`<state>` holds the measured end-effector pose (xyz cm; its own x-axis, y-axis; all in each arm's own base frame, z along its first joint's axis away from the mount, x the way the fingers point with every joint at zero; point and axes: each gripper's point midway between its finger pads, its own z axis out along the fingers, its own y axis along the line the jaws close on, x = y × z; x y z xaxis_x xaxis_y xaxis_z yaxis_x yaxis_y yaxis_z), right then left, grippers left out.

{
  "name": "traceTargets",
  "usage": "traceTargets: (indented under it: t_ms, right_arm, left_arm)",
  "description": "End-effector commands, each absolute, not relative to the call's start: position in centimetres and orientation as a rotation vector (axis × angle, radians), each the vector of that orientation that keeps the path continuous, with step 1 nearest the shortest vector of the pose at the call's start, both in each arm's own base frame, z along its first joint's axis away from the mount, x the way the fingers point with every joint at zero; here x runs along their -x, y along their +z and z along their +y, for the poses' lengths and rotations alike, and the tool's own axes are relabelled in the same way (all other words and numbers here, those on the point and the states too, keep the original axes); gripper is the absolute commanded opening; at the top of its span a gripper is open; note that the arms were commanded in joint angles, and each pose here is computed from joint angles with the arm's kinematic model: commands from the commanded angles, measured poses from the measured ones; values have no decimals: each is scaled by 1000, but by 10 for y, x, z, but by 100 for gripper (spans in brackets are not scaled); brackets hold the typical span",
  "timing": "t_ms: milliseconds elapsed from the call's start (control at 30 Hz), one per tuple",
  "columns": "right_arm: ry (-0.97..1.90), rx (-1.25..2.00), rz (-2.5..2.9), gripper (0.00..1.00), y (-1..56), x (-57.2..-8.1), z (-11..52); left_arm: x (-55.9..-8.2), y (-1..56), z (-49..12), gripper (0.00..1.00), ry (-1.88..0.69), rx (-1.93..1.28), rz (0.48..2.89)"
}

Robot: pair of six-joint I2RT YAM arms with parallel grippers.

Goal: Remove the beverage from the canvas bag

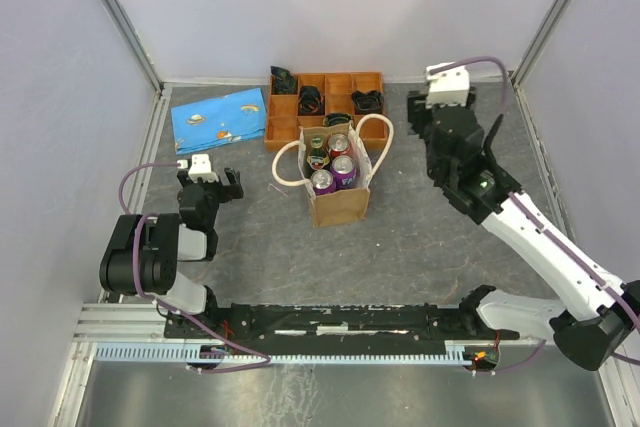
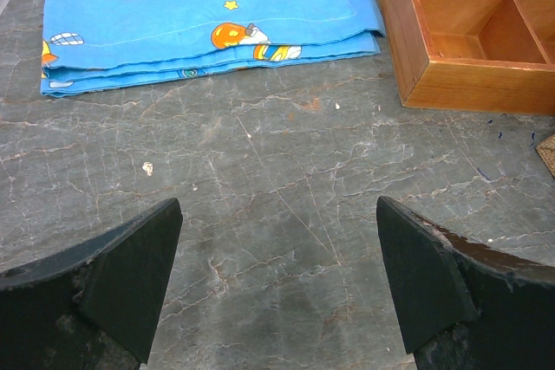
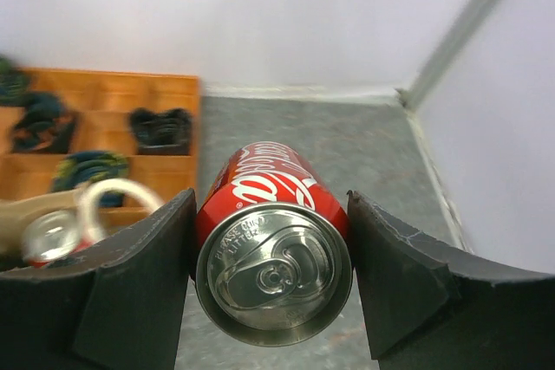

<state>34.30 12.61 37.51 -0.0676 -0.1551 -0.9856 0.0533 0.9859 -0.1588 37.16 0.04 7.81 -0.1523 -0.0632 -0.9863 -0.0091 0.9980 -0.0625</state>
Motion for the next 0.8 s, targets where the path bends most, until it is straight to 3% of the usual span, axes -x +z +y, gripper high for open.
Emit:
traceTargets:
  t_ms: [0,167,767]
  right_arm:
    - [-271,-185,1609,0,376,-354,53]
    - [-332,-229,1721,0,327,-368,24]
    - [-156,-217,2081,0,175,-436,40]
  left_arm:
    - [-377,92,4,99,-8,27,1675]
    - [-377,91,4,99,-8,28,1675]
    - [-377,92,3,99,-8,27,1674]
